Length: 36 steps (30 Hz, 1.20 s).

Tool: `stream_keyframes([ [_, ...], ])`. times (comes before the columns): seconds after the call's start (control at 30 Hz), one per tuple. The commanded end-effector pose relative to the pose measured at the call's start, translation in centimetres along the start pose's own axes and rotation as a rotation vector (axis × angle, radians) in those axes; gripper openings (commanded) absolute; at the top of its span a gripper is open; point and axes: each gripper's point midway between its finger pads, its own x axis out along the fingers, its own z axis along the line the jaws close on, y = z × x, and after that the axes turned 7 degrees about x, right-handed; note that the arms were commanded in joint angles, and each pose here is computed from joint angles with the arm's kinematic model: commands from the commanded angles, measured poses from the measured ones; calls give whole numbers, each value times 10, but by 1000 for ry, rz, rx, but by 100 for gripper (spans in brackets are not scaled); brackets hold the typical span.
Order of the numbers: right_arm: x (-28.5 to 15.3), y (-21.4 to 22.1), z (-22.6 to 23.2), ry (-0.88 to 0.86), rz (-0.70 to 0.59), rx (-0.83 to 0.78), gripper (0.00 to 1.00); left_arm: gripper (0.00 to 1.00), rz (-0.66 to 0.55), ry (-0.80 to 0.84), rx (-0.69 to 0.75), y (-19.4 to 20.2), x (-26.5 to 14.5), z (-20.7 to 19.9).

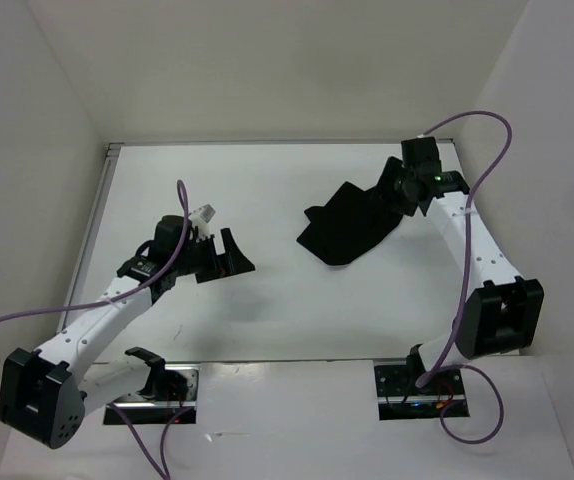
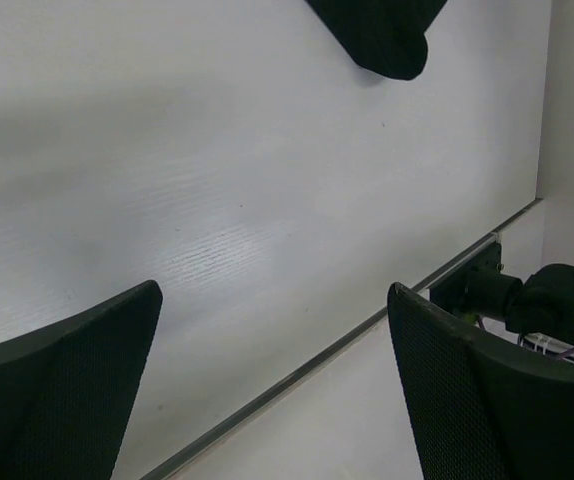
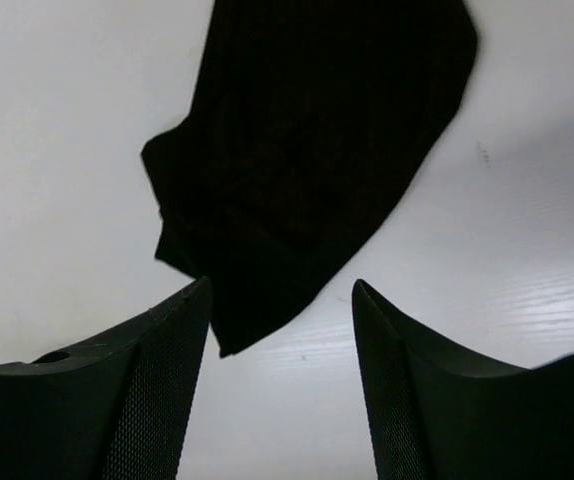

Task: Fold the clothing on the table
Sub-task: Grab the skirt from the pile

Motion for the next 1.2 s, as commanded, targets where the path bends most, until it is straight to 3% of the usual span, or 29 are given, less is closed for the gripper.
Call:
stream_keyframes([
  [0.0,5,-22,-29,77,-55,92,64,100,-24,-14,-13,-5,-2,1],
  [0.27,71,-57,-52,141,-13,221,56,100,32,28,-38,3,11,0],
  [0.4,120,-66,-53,166,25,182,55,100,14,39,-19,-2,7,-5],
  [0.67,178,-60,-69,269,69,155,51,100,16,25,-23,1,7,-1],
  [0.7,181,-60,-67,272,64,146,49,100,23,21,-27,2,6,0],
  [0.73,184,-58,-70,288,65,145,37,100,16,25,-23,-1,5,-3],
  [0.8,192,-57,-70,300,53,133,31,100,24,20,-27,1,5,-2],
  [1.03,218,-20,-61,332,129,65,33,100,-7,28,-23,-4,-1,-6],
  [1.17,212,-6,-61,352,144,31,2,100,-26,28,-24,-5,-5,-7],
])
